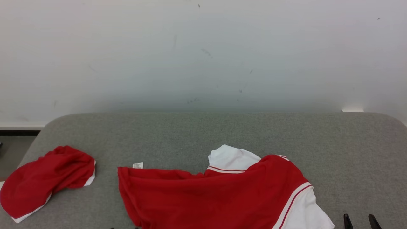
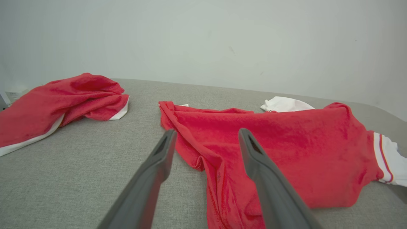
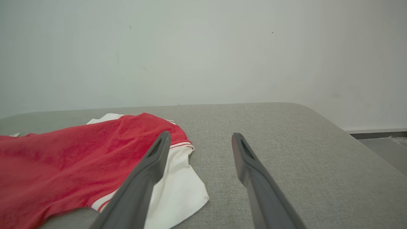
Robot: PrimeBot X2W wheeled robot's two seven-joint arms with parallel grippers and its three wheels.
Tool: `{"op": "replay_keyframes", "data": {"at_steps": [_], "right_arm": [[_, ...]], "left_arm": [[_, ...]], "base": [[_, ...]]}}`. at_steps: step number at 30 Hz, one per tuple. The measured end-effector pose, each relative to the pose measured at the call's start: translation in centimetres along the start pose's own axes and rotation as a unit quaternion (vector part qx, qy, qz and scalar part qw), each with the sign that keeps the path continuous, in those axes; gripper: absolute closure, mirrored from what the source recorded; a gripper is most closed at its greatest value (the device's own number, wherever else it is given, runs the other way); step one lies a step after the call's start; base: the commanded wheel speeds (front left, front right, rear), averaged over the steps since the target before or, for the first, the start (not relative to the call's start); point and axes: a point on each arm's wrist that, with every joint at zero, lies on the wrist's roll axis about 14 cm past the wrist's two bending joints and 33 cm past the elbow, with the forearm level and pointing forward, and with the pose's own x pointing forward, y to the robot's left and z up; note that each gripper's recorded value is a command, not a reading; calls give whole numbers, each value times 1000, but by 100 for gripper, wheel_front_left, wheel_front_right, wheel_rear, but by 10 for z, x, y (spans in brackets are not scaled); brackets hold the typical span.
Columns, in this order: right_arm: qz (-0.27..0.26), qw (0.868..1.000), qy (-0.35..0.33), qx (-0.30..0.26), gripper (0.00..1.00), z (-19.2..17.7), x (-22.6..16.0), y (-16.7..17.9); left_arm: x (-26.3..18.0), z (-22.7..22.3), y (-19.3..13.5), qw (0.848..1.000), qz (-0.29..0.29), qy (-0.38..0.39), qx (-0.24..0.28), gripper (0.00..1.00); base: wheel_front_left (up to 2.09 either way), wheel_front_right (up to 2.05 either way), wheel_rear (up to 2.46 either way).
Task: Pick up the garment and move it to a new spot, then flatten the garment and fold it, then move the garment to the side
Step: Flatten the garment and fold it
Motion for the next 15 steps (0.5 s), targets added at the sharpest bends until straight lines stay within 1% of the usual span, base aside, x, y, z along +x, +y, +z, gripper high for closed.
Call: {"op": "replay_keyframes", "data": {"at_steps": [4, 8, 11, 13, 15], "right_arm": [[5, 1000, -12, 3, 0, 8, 5, 2], [13, 1000, -9, -16, 0, 11, 10, -4], [15, 999, 29, -36, 0, 1, 17, -11], [14, 997, 63, -50, 0, -8, 21, -17], [16, 993, 104, -57, 0, -22, 23, -19]], "left_arm": [[0, -6, -10, 1000, -18, 10, 3, 0], [-7, -37, -35, 996, -66, 65, 9, 0], [-6, -50, -56, 988, -108, 106, 16, 0], [-11, -61, -69, 981, -135, 139, 19, 0], [-15, -70, -76, 975, -148, 165, 20, 0]], "base": [[0, 0, 0], [0, 0, 0], [0, 0, 0], [0, 0, 0], [0, 0, 0]]}}
